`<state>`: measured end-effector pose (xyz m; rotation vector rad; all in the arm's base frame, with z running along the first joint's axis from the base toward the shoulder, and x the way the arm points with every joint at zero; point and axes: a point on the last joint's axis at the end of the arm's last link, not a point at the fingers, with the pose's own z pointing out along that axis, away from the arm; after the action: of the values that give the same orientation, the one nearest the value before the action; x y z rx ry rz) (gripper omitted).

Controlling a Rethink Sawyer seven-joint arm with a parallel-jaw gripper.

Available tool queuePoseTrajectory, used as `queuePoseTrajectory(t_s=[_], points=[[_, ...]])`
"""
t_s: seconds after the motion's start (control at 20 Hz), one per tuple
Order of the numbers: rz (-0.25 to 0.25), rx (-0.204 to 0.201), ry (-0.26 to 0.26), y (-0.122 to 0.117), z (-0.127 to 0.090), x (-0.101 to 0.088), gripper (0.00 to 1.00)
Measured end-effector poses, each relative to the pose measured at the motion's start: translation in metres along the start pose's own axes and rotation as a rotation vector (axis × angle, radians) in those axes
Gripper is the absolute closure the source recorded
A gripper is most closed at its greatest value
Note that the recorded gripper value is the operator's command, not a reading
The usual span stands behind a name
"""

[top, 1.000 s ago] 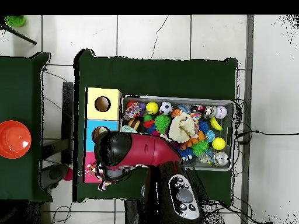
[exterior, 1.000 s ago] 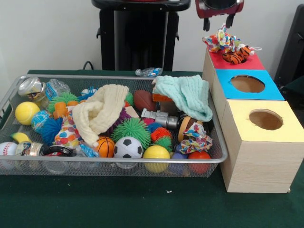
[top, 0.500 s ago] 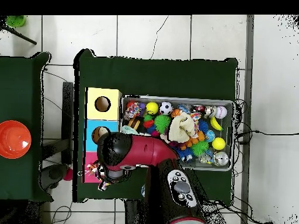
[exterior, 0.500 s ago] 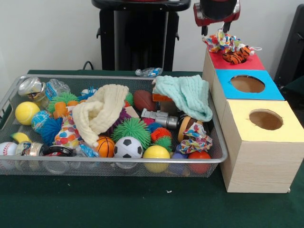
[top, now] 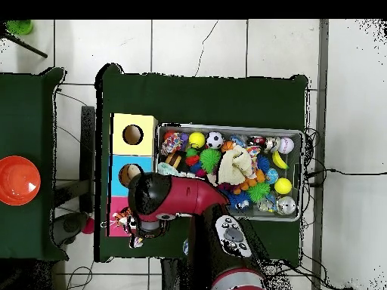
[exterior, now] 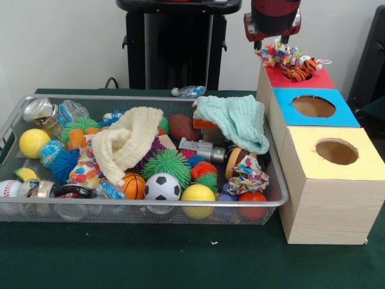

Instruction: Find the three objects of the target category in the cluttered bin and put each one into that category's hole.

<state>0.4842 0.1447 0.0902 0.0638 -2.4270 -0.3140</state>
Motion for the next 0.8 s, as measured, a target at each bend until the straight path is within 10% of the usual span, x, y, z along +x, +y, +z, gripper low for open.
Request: queuePoseTrajectory(t_s=[0.6, 0.65, 0.8], points=[[0.052, -0.062, -0.039, 0.001, 0.011, 0.001, 0.00], [0.056, -0.065, -0.044, 0.001, 0.012, 0.001, 1.00], [0.063, -0.069, -0.059, 0.002, 0.014, 0.001, 1.00]])
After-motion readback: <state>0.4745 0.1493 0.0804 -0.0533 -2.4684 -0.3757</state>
